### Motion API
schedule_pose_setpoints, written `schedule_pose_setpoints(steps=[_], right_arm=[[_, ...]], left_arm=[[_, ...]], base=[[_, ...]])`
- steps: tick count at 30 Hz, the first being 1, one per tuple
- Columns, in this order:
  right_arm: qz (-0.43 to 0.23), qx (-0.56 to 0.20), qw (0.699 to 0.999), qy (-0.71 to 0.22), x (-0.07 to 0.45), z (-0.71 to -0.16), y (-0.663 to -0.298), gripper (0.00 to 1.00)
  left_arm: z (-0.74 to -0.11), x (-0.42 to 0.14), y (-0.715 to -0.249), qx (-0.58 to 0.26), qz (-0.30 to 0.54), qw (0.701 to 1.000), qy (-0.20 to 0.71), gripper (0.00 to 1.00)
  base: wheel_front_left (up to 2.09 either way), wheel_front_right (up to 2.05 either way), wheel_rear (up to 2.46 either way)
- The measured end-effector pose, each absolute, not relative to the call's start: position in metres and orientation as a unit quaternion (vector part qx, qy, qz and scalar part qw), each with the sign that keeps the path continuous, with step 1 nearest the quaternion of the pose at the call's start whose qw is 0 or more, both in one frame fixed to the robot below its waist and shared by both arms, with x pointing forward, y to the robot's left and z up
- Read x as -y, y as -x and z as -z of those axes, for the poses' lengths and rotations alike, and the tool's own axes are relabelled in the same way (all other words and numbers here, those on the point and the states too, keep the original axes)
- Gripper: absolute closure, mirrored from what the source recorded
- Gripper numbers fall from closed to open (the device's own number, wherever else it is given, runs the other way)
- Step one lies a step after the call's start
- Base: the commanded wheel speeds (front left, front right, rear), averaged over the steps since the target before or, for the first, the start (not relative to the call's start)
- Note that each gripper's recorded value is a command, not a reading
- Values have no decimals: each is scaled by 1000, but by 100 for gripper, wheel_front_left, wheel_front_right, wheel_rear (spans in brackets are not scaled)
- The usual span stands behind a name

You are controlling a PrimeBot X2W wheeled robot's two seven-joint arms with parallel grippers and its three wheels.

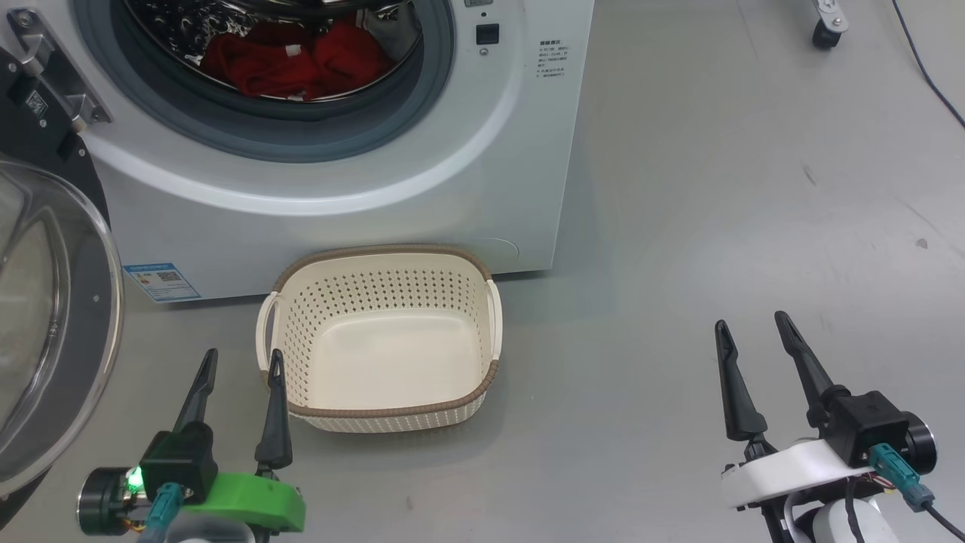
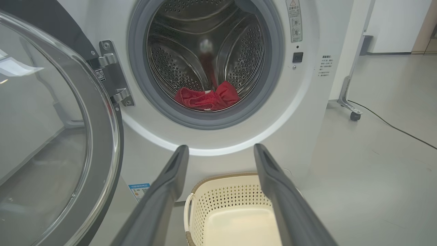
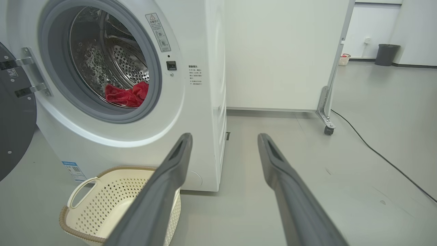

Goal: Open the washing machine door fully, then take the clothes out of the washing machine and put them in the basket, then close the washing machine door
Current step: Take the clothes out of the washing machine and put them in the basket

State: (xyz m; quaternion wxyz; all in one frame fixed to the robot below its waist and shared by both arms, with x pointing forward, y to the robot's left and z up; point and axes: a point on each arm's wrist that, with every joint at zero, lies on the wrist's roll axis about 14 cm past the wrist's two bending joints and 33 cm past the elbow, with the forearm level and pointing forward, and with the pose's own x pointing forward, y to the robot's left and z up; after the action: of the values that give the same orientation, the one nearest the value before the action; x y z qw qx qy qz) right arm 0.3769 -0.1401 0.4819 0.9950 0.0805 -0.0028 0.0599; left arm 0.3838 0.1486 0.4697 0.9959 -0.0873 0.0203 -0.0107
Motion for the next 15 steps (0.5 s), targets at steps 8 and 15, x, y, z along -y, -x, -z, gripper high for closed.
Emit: schedule_pose_setpoints(steps=[8, 15], right_arm=[[-69, 2, 994, -83, 133, -482, -376, 0], [-72, 4, 994, -84, 132, -483, -377, 0]], left_arm=[[-472, -153, -381, -16, 4, 996, 86, 0], [-473, -155, -380, -15, 2, 996, 86, 0]], base=[[0, 0, 0], [0, 0, 0]])
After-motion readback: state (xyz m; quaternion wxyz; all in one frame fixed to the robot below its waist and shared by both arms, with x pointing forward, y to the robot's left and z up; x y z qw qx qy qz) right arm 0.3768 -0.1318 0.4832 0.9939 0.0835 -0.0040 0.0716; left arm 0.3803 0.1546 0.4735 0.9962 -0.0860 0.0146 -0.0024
